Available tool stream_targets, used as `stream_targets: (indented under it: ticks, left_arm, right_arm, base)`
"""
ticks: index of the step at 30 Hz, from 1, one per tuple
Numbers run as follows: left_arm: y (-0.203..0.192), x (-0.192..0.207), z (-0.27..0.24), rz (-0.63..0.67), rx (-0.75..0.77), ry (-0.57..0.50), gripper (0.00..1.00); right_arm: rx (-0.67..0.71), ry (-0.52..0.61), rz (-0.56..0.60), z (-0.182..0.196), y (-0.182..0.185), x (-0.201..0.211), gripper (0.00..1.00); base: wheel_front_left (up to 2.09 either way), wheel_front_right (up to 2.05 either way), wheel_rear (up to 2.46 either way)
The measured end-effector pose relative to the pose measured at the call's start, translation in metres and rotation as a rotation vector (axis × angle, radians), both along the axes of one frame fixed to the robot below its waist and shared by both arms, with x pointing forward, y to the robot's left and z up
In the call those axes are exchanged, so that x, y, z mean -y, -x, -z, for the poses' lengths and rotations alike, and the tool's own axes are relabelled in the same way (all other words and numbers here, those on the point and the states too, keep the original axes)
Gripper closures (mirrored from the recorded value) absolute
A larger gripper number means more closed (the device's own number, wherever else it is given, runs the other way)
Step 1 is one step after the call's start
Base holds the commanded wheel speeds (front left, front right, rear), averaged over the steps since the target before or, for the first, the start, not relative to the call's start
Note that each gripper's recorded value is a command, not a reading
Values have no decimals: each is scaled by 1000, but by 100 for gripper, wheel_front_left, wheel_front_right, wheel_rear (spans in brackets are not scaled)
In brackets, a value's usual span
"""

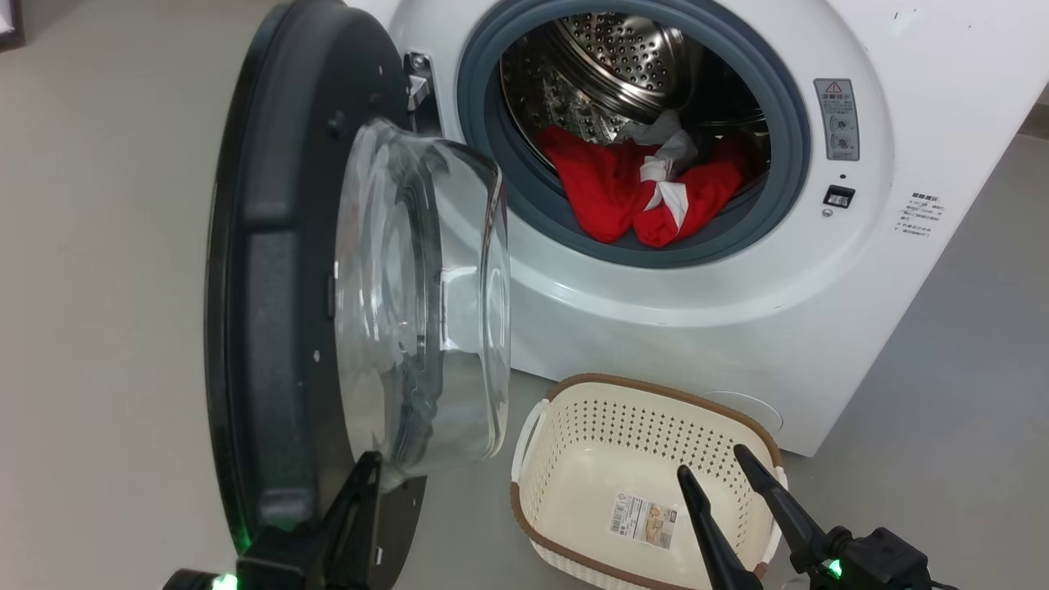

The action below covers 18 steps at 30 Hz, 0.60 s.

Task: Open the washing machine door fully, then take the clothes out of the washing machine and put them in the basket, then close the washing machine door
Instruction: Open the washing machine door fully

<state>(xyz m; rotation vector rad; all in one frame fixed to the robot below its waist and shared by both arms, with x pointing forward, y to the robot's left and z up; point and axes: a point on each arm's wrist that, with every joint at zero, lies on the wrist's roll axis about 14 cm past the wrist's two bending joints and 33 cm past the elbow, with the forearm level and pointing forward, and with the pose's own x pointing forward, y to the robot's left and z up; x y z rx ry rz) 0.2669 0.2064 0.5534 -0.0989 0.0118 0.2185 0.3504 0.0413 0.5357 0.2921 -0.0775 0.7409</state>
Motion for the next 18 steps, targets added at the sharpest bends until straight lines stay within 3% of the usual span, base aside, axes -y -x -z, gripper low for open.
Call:
stream_targets:
  ticks: [18]
  left_arm:
    - [26, -52, 5, -212, -12, -32, 100]
  right_arm:
    - [-5, 19, -33, 0, -2, -10, 0]
  base:
    - [0, 0, 0]
